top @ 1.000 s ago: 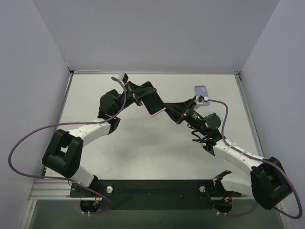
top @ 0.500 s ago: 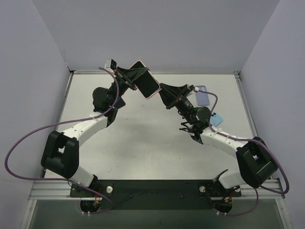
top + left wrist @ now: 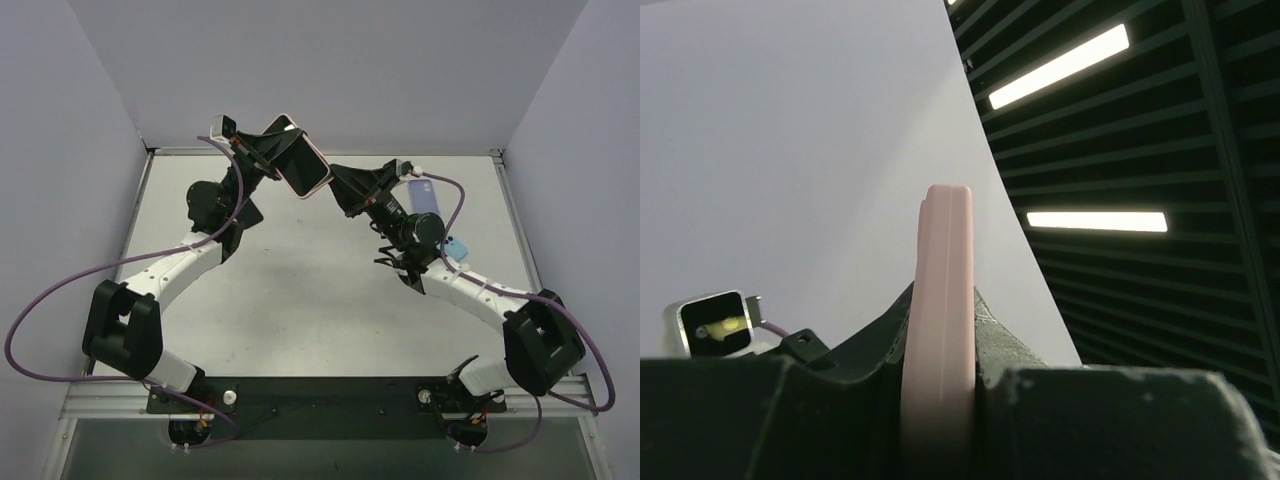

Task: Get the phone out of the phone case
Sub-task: Remove the phone case from the phone.

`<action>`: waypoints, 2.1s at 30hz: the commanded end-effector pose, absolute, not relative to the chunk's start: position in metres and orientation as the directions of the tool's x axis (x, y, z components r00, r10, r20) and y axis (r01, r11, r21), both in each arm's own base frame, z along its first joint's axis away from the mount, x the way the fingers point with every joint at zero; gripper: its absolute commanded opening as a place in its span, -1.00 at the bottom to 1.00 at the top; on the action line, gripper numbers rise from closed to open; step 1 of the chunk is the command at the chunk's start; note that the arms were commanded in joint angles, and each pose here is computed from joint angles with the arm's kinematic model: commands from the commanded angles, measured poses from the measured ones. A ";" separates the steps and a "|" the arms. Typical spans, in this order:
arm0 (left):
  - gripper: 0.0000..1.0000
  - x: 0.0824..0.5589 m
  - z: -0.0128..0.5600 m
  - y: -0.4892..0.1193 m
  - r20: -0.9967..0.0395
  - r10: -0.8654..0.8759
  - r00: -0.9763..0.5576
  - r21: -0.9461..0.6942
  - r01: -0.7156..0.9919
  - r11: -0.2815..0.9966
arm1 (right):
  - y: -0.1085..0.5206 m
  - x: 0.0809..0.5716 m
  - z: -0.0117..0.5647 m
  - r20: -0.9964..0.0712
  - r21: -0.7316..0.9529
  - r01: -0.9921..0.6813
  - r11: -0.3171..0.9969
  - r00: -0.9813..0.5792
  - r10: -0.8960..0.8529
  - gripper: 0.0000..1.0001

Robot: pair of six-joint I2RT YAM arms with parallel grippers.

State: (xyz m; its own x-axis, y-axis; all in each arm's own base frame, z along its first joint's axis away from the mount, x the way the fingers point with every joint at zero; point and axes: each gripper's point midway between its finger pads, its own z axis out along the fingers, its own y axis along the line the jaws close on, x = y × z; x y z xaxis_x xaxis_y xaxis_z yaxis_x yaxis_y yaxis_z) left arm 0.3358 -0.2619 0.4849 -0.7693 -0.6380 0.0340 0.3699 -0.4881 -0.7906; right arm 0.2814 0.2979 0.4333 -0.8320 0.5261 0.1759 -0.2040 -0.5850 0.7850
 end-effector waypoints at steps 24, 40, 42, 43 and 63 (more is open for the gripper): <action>-1.00 0.210 0.553 -0.265 -0.275 -0.448 -0.851 -0.652 0.507 -0.563 | 0.369 0.281 0.272 -0.268 0.942 -0.187 0.278 -0.919 0.290 -0.53; -1.00 0.217 0.530 -0.285 -0.282 -0.392 -0.876 -0.726 0.461 -0.510 | 0.416 0.268 0.301 -0.223 0.965 -0.209 0.159 -0.972 0.072 -0.35; -1.00 0.217 0.530 -0.287 -0.303 -0.390 -0.869 -0.733 0.474 -0.487 | 0.410 0.269 0.298 -0.307 0.931 -0.286 0.225 -0.950 0.063 -0.38; -1.00 0.218 0.525 -0.291 -0.306 -0.370 -0.877 -0.758 0.460 -0.463 | 0.402 0.268 0.286 -0.281 0.922 -0.253 0.292 -0.958 0.058 -0.38; -1.00 0.227 0.505 -0.319 -0.366 -0.327 -0.871 -0.811 0.471 -0.347 | 0.410 0.281 0.328 -0.221 0.975 -0.214 0.068 -0.969 0.114 -0.81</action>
